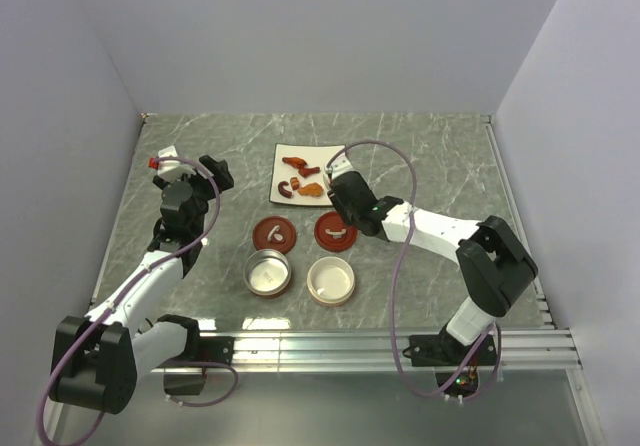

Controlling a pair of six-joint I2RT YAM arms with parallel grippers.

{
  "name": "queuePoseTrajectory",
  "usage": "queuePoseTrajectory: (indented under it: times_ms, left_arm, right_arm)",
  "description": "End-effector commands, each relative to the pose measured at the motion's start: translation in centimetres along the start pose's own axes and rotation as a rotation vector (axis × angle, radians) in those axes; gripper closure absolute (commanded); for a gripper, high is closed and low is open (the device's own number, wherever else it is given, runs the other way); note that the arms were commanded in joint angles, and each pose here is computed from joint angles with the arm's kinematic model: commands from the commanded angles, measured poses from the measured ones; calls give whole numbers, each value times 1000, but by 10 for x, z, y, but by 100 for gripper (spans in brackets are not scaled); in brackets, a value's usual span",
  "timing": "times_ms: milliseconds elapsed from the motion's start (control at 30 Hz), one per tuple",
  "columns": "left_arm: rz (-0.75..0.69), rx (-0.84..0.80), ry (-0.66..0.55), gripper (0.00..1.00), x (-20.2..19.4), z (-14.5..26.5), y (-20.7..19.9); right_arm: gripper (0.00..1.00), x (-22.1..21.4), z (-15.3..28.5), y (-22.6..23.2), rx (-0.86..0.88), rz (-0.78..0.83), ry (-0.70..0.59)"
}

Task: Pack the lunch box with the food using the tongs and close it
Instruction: Pick up the food using the clamp

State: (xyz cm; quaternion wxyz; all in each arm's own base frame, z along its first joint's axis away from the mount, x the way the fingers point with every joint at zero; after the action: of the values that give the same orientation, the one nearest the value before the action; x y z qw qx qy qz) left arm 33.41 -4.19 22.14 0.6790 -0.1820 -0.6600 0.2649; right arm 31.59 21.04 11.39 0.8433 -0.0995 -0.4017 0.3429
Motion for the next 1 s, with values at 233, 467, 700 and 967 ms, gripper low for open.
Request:
queuePoseTrajectory:
  times_ms: [233,467,700,967]
  left_arm:
    - [5,-36,-51,1,10,2,-7]
    - [7,-37,-52,1,10,3,-7]
    - [6,-35,-49,1,10,2,-7]
    - [5,-35,-34,1,7,0,-7]
  right_arm:
    - [62,12,-7,-5,-65,31,37]
    - [73,13,-5,-8,-93,28,38]
    - [74,25,23,-21,-95,-42,-68]
    - [75,23,43,-23,-66,-63,-112]
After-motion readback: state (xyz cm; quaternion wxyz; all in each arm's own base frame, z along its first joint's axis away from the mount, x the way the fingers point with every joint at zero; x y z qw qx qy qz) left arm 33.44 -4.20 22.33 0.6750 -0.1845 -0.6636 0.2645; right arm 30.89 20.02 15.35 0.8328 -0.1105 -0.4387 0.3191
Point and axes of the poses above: each gripper's point midway between its finger pads, its own z axis back along the fingers, its own y axis along the line the jaws close on, x = y × z, the point moved 4 cm from there along z, back along the fingers, and after that the axes turned 13 degrees about z, right-handed, at the moved point
